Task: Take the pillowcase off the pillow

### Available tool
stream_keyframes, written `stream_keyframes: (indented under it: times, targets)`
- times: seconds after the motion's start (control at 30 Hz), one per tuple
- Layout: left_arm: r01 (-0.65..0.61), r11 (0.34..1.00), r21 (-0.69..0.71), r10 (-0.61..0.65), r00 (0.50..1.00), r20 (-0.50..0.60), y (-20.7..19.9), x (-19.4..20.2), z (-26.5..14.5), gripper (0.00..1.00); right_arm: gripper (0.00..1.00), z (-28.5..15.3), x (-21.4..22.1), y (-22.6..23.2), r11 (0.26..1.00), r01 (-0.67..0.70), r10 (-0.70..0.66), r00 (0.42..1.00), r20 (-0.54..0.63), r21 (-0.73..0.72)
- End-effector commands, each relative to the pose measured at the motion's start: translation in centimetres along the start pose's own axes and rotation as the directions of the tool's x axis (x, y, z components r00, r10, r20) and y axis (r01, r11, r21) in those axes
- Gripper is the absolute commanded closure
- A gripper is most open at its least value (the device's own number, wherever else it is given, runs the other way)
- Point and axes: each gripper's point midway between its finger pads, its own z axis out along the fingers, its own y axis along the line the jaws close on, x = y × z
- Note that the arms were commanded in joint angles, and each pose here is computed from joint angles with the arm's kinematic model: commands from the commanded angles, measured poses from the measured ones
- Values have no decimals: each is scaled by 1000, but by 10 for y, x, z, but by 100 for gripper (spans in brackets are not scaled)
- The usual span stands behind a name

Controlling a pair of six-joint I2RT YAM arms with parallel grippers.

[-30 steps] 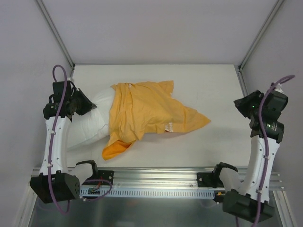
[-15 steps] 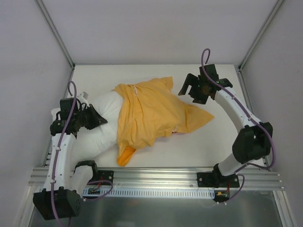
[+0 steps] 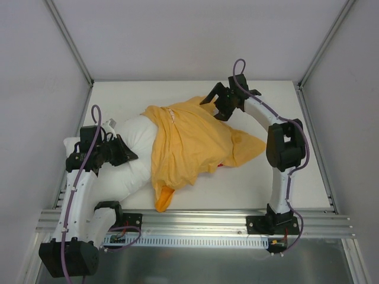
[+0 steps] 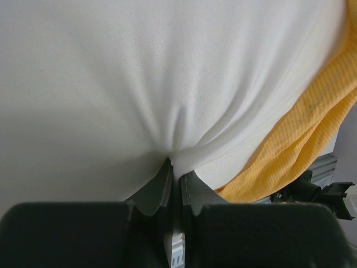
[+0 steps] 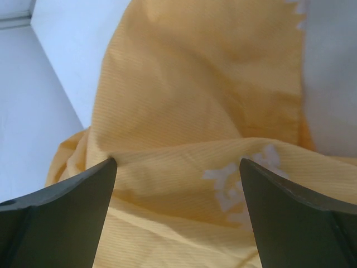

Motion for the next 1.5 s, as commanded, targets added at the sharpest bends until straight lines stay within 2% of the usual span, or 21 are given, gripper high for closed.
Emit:
stream_keyframes:
  times: [0.0,0.2,0.23,0.27,0.33,0.37,0.4,0.53,0.57,0.63,0.67,0.77,0.9,1.07,1.13,1.23,1.33,1.37,1.4,1.47]
  targets:
    - [6,1000,-20,-7,999,-48,4,13,-1,100,4,-14,5,80,971,32,-32,999,7,-237]
    - [13,1000,-17,-14,998,-53,4,14,0,100,1,8,27,106,965,75,-91,995,-49,-252]
    - [12,1000,-18,-13,999,-52,4,14,0,100,7,14,30,106,965,74,-92,994,-61,-251]
    - [11,1000,-17,-11,999,-46,3,13,-1,100,24,13,32,109,963,79,-98,993,-62,-256]
    - [11,1000,-19,-11,999,-39,3,13,-2,100,51,13,30,106,966,79,-94,994,-48,-247]
    - [9,1000,-18,-10,999,-36,3,13,-3,100,85,7,25,108,965,86,-97,995,-32,-249]
    - [7,1000,-20,-8,999,-34,3,12,-2,100,98,4,22,103,970,82,-89,996,-20,-230]
    - [4,999,-36,-5,1000,-24,5,10,-4,100,99,-30,-6,87,980,111,-96,990,101,-162]
    - [-2,999,-52,2,1000,-9,7,8,-6,100,99,-61,-22,90,978,118,-89,982,168,-171]
    - [-16,997,-77,17,1000,6,10,5,-9,100,99,-81,-45,59,991,86,-56,963,262,-104]
    - [-10,995,-100,11,1000,10,13,3,-10,100,99,-115,-53,65,987,98,-51,944,327,-128]
    - [-1,990,-143,4,1000,26,18,-4,-14,100,99,-153,-77,38,992,60,-9,907,422,-109]
    - [1,984,-179,14,996,83,19,-19,-23,100,99,-239,-105,27,986,63,36,825,564,-155]
    - [19,972,-235,19,987,159,19,-44,-43,100,99,-315,-116,26,966,92,87,767,636,-243]
    - [19,973,-230,21,985,172,15,-51,-46,100,99,-346,-117,30,961,133,68,731,679,-241]
    - [23,971,-236,25,980,196,10,-61,-52,100,99,-362,-107,27,971,151,21,717,697,-185]
    - [29,961,-274,32,976,216,15,-69,-59,100,99,-379,-112,-1,985,87,51,668,743,-146]
    - [36,957,-289,30,975,222,17,-72,-63,100,99,-385,-111,-9,983,59,92,666,740,-175]
    - [46,952,-303,27,973,230,22,-75,-66,100,99,-401,-122,-28,984,11,132,629,766,-178]
    - [66,948,-310,13,970,245,25,-80,-69,100,99,-420,-124,-35,978,-5,170,606,777,-209]
